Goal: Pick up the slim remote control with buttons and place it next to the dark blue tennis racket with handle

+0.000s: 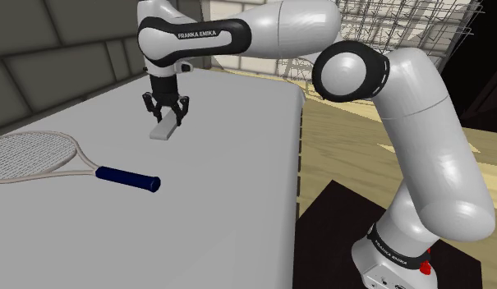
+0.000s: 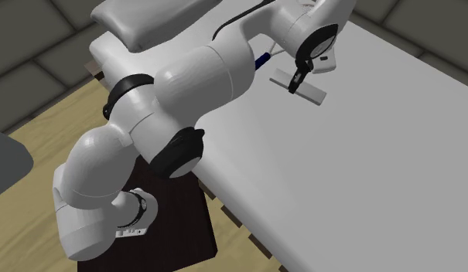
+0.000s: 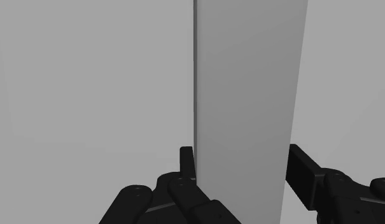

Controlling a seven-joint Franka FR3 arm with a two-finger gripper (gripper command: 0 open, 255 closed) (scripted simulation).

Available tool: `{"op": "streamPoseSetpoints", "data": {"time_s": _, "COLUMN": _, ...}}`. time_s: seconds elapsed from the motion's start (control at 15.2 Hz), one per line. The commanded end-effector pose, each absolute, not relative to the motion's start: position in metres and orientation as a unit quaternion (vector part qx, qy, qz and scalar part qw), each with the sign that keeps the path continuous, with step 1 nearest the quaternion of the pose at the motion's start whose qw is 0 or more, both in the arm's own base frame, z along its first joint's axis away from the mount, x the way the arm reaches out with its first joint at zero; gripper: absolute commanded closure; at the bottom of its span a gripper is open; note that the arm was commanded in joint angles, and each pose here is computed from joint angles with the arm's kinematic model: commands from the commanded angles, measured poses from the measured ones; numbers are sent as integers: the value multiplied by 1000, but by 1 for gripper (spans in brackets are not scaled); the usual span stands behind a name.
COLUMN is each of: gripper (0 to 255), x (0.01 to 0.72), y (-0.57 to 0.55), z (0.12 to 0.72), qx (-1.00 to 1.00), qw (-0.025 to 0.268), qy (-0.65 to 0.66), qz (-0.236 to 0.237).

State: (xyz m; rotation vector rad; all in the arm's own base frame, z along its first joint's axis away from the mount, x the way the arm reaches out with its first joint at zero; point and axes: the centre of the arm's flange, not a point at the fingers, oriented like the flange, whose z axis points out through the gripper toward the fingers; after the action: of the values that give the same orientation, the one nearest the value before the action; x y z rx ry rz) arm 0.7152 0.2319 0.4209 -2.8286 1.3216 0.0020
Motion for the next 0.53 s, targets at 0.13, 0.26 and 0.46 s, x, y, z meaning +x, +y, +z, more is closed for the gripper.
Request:
{"op": "streamPoseSetpoints", "data": {"time_s": 0.13, "gripper": 255, "x": 714, "y": 232, "z": 401, "qx": -906, "qw": 10, "qy": 423, "qz": 0}}
{"op": "streamPoseSetpoints", "data": {"time_s": 0.26, "gripper": 255, "x": 714, "y": 232, "z": 391, "qx": -906, "qw": 10, "qy": 423, "qz": 0}}
{"op": "streamPoseSetpoints", "data": {"time_s": 0.46, "gripper": 255, "x": 714, "y": 232, "z": 375, "qx": -906, "qw": 10, "qy": 423, "qz": 0}}
